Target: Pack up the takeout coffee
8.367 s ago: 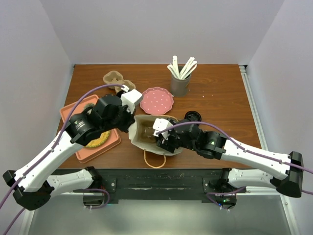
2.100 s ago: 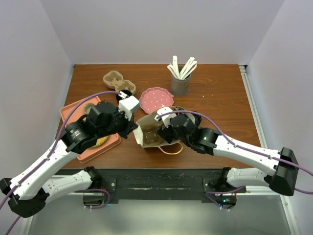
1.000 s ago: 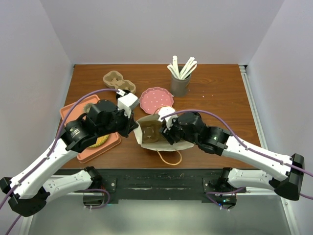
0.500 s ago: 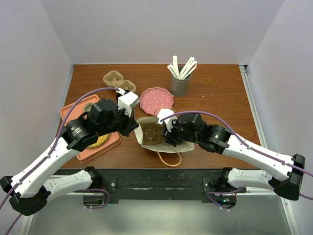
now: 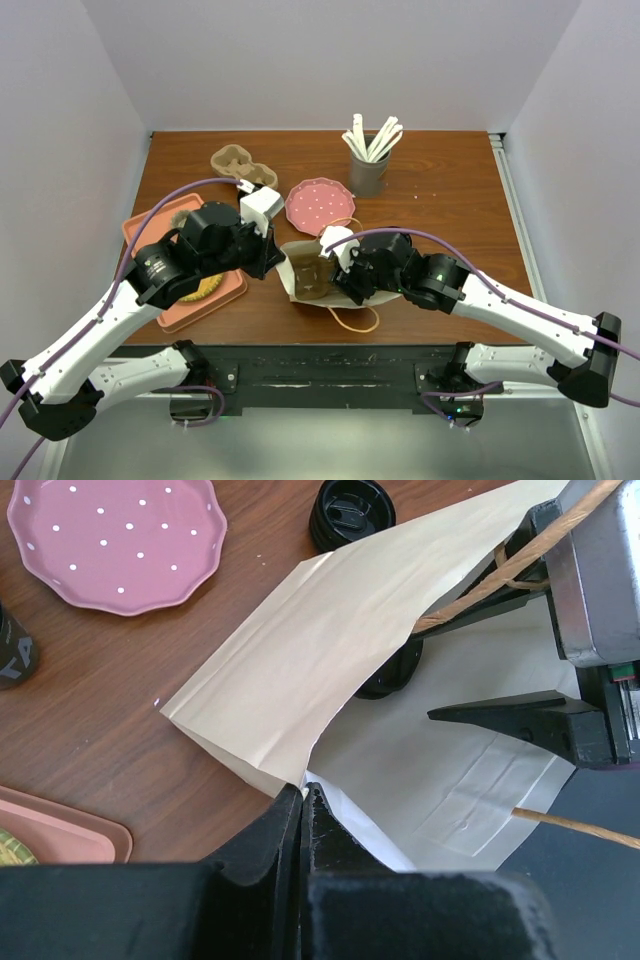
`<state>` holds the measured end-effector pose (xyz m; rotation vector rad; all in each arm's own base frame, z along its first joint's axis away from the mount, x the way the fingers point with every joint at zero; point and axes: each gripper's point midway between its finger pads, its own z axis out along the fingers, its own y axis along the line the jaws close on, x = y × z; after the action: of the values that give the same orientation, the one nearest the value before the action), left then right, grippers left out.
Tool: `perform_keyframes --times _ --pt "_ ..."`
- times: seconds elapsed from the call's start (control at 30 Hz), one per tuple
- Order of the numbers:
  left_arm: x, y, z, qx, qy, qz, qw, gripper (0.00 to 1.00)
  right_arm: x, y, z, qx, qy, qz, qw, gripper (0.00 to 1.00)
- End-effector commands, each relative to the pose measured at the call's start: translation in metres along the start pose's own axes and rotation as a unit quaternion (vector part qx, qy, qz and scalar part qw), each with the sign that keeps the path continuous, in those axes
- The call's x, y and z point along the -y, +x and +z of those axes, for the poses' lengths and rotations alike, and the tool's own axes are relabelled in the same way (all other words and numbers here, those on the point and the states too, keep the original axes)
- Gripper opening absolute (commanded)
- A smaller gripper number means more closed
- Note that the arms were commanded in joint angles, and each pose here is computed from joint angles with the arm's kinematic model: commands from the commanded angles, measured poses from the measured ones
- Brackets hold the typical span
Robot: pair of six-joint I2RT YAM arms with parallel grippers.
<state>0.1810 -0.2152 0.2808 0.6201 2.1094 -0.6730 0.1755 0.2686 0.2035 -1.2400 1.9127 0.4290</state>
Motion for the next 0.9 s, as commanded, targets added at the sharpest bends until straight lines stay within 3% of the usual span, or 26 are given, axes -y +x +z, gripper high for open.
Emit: perform_keyframes --times 0.0,0.33,0.87 --pt "0.011 -0.021 -0.008 0.035 0.023 -0.011 0.999 0.04 0.002 -0.003 -0.005 0.001 0.006 0.008 1.000 0.57" --pt "0.012 -0.022 -0.009 0.036 0.026 -0.013 0.999 0.04 0.005 0.011 -0.006 -0.038 0.008 -0.016 0.999 0.54" --pt "0.011 -0.021 -0.006 0.030 0.024 -0.012 0.999 0.04 0.003 -0.026 -0.024 0.025 -0.017 -0.071 0.997 0.49"
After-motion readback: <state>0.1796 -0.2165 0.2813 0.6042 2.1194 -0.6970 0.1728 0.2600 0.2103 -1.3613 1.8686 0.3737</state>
